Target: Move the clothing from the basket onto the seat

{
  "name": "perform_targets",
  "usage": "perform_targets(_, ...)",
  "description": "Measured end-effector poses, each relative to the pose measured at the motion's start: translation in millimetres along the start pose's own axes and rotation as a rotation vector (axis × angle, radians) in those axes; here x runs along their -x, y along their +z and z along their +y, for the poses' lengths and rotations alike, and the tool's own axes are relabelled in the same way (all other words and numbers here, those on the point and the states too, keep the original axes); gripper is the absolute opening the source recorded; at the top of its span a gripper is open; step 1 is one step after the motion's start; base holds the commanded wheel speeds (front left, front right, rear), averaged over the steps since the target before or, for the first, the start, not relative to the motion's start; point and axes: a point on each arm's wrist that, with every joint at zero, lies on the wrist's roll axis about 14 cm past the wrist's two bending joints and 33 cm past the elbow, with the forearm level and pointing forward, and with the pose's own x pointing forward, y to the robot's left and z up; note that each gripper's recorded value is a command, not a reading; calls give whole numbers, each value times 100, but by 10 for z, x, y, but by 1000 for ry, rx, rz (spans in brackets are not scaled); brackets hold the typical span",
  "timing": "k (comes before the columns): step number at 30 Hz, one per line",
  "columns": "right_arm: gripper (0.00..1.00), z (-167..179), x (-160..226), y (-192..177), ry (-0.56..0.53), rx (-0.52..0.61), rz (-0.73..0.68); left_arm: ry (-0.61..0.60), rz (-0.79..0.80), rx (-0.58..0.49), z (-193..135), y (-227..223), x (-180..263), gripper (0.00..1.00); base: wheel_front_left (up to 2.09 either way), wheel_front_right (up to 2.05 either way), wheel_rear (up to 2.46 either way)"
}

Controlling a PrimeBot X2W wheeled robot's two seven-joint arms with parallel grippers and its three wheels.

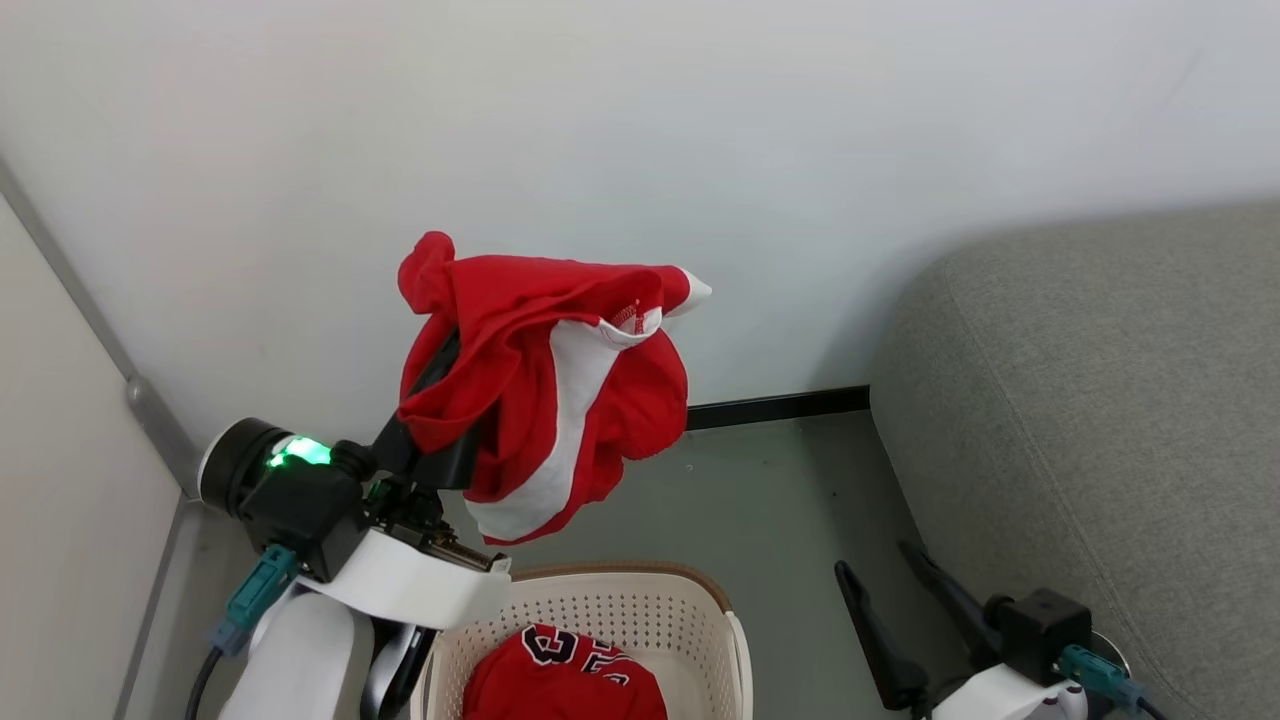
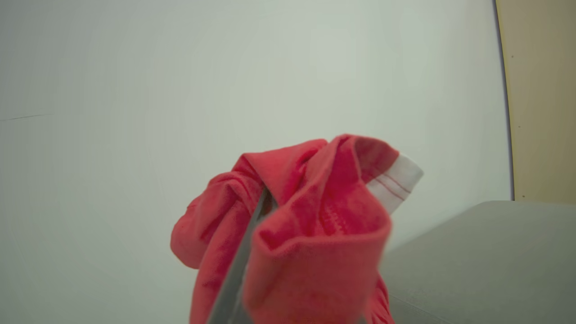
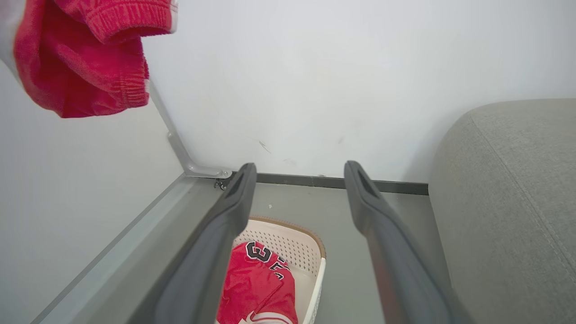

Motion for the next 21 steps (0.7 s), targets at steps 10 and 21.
perform_targets(10,100,626,-48,455,185,-43,-144,-21,12,16,-101,-33,50,0,0,0,0)
perform_targets(21,100,1121,66,607,353,-44,-188,-51,22,33,-209,-66,86,0,0,0,0)
